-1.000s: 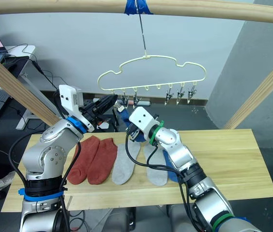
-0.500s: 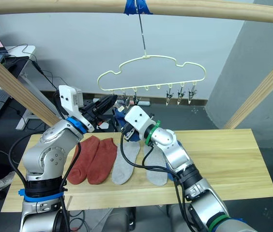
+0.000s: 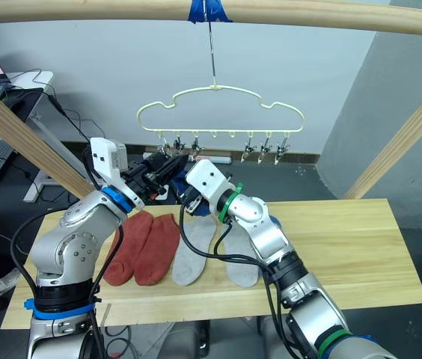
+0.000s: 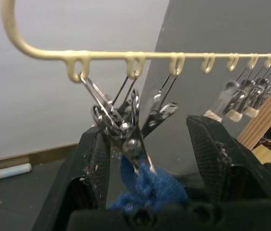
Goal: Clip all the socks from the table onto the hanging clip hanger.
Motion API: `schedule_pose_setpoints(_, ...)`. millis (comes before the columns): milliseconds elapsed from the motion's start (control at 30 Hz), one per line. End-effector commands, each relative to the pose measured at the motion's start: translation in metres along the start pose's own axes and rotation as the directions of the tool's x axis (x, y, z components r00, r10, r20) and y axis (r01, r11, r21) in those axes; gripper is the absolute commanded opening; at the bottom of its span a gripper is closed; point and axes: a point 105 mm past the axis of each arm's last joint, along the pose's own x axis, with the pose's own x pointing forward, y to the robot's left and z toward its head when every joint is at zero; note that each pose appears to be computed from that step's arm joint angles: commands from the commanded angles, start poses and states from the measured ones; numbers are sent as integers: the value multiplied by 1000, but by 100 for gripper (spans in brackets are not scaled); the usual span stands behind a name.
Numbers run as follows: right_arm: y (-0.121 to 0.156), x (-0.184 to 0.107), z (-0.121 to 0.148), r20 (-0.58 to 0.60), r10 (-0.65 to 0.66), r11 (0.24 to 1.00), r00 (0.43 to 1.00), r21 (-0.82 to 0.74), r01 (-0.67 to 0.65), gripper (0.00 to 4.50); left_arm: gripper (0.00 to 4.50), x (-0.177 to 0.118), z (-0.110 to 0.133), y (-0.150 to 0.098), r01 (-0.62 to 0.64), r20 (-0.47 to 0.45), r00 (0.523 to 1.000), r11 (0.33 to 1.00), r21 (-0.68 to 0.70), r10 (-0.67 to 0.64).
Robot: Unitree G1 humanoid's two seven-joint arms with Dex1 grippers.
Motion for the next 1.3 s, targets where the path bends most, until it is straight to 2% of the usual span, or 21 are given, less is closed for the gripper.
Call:
schedule_pose_setpoints(33,5,2,9,26,29,999,999,30,-30,179,276,-4,12,-8,24,36,999,997,77,-27)
schedule_pose_setpoints(133,15,-4,-1,-27,90,996,996,28,-89,274,276,-6,12,-5,-9,46,999,991,132,3)
schedule_pose_setpoints(267,19,-25,-9,-75,131,991,989,24,-130,274,276,-7,10,-6,-23,60,998,975,219,10)
schedule_pose_setpoints(367,14,-52,-10,-110,148,989,983,8,-149,274,276,-7,8,-9,-57,95,995,957,285,31)
schedule_pose_setpoints(567,5,-109,7,-136,199,979,970,-6,-202,274,276,-6,-2,-13,-172,189,976,923,345,111)
schedule_pose_setpoints(700,-1,-136,20,-150,221,975,964,6,-222,274,276,-1,-14,-18,-197,207,969,923,330,132)
schedule_pose_setpoints(933,-8,-154,40,-148,203,979,968,25,-201,274,276,10,-20,-20,-234,242,957,922,308,162)
schedule_pose_setpoints(1300,-16,-162,45,-159,157,987,975,40,-153,274,276,26,-31,-20,-245,232,955,935,258,186)
